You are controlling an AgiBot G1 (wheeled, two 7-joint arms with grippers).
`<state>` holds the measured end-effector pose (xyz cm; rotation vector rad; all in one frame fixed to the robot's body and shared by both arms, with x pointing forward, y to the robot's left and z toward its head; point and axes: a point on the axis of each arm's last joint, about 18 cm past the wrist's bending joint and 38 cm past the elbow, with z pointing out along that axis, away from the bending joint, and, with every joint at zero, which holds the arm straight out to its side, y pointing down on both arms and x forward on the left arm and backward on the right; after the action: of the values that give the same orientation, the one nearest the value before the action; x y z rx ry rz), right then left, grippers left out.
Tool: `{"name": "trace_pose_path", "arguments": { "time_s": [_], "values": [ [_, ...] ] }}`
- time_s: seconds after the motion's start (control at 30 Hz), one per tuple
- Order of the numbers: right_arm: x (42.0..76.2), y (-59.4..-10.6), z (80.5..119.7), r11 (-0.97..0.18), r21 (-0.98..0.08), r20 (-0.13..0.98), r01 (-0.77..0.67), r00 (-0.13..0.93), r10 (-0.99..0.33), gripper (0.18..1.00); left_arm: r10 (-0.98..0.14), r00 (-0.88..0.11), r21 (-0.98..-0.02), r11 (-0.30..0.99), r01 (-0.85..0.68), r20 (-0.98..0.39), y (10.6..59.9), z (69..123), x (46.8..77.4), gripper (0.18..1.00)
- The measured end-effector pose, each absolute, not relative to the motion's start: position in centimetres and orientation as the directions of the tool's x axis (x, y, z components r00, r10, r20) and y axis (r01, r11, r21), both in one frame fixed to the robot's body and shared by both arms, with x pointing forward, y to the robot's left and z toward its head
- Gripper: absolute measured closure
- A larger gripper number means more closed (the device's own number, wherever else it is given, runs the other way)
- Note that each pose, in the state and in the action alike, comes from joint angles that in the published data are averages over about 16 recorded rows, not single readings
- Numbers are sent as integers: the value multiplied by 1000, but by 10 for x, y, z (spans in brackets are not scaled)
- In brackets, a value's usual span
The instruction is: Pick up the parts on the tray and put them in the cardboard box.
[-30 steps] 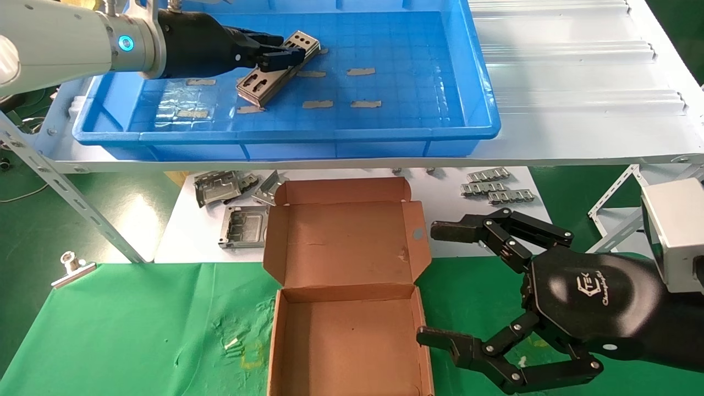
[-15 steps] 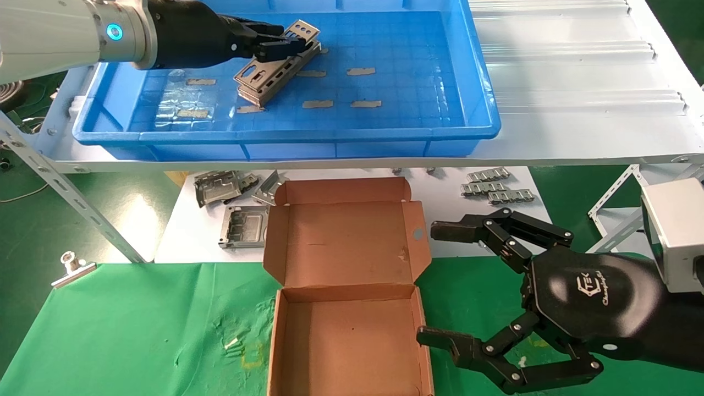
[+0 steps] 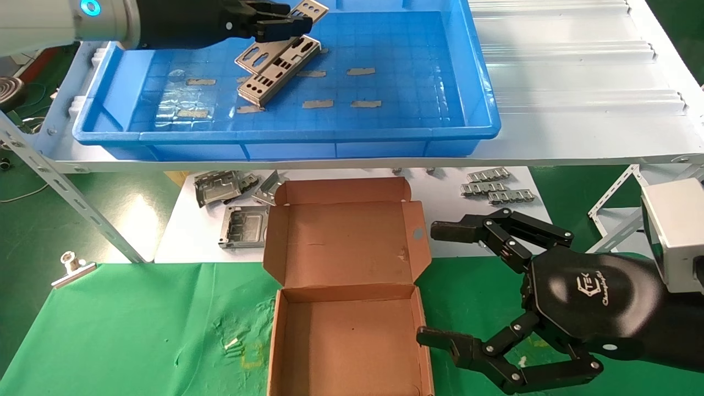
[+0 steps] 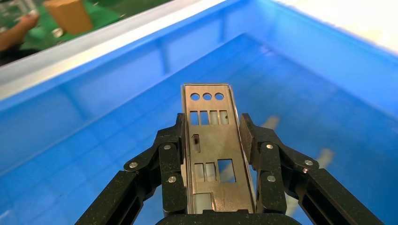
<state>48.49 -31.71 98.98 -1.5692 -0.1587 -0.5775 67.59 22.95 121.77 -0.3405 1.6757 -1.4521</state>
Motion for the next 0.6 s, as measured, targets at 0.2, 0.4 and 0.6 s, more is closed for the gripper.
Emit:
{"name": "trace_pose_path", "arguments": {
  "time_s": [0.2, 0.4, 0.6],
  "values": [
    [485, -317, 990, -99, -893, 450, 440, 859, -244, 178, -596, -659, -888, 281, 365, -460, 234, 1216, 652, 736],
    [485, -317, 990, -99, -893, 450, 440, 859, -244, 178, -469, -724, -863, 293, 412, -505, 241, 1200, 627, 736],
    [485, -317, 990, -99, -893, 450, 440, 859, -244, 178, -345, -756, -827, 317, 464, -556, 248, 1174, 609, 736]
  ]
}}
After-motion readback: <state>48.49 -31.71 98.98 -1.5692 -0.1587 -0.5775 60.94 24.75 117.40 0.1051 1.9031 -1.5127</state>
